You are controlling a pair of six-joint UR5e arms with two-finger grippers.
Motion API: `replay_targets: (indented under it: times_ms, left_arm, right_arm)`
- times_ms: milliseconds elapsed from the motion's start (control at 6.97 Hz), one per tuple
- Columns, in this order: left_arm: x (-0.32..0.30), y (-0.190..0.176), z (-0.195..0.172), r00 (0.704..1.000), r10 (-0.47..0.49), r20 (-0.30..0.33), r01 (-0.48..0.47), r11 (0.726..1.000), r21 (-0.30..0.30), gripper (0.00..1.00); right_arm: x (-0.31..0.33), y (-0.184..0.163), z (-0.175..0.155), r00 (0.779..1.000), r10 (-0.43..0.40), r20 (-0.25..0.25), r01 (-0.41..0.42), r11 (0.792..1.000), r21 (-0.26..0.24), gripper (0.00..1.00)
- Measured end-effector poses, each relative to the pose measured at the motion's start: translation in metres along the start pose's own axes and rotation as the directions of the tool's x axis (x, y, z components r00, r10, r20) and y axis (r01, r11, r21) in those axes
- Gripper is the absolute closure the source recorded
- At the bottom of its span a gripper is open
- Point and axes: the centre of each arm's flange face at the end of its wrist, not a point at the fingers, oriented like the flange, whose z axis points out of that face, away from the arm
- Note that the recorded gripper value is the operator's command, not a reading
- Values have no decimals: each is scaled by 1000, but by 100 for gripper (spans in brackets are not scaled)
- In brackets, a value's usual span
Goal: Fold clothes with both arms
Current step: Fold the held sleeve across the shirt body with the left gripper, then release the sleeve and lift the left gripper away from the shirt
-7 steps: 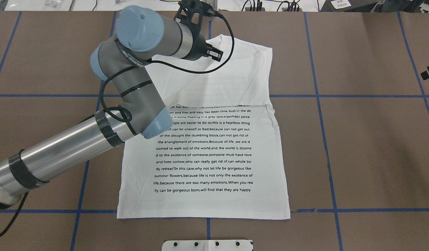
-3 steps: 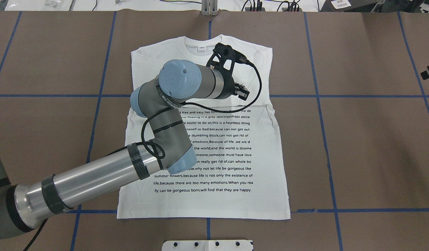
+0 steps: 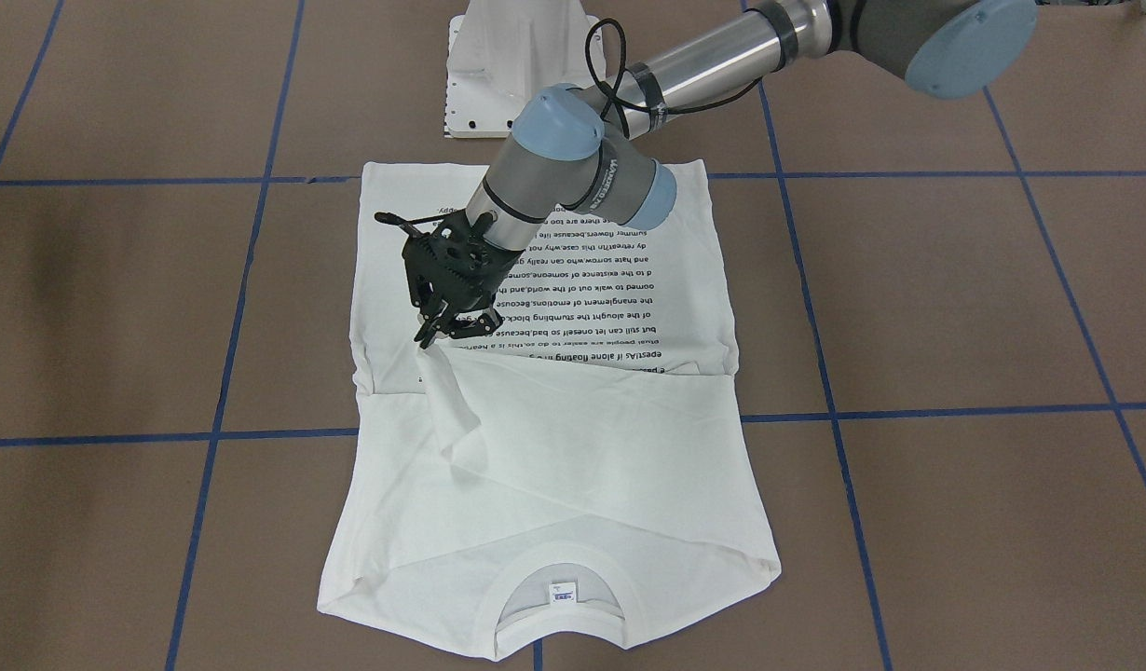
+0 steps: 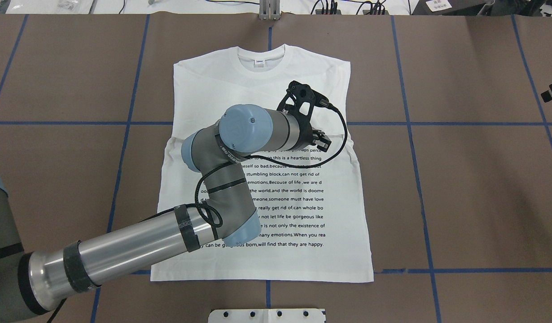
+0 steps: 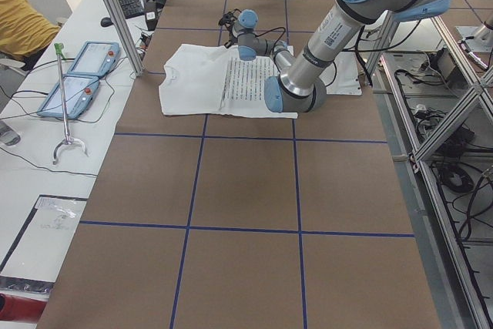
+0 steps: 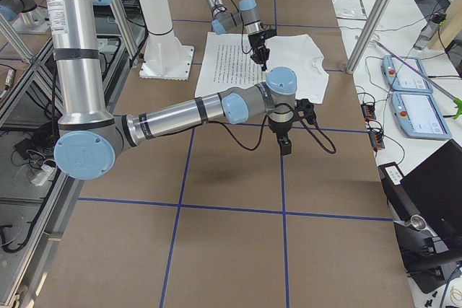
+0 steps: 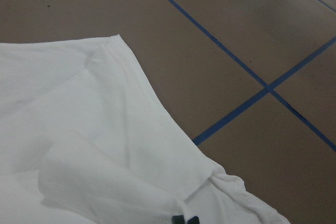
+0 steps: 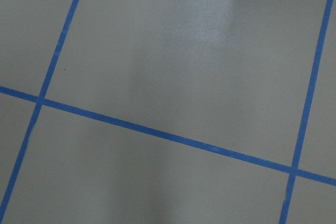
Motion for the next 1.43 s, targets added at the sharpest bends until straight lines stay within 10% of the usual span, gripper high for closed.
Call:
replay_targets:
  times_ms: [861, 1434]
  left_arm:
    - [-64, -40, -61, 989, -100, -111, 89, 991, -101, 0]
    - [-167, -53, -142, 998, 57, 13, -53, 980, -191, 0]
  right_arm:
    - [-12, -12, -7, 1000, -24, 5, 24, 1000, 21, 0]
    - [-91, -50, -6, 993, 104, 63, -107, 994, 33, 0]
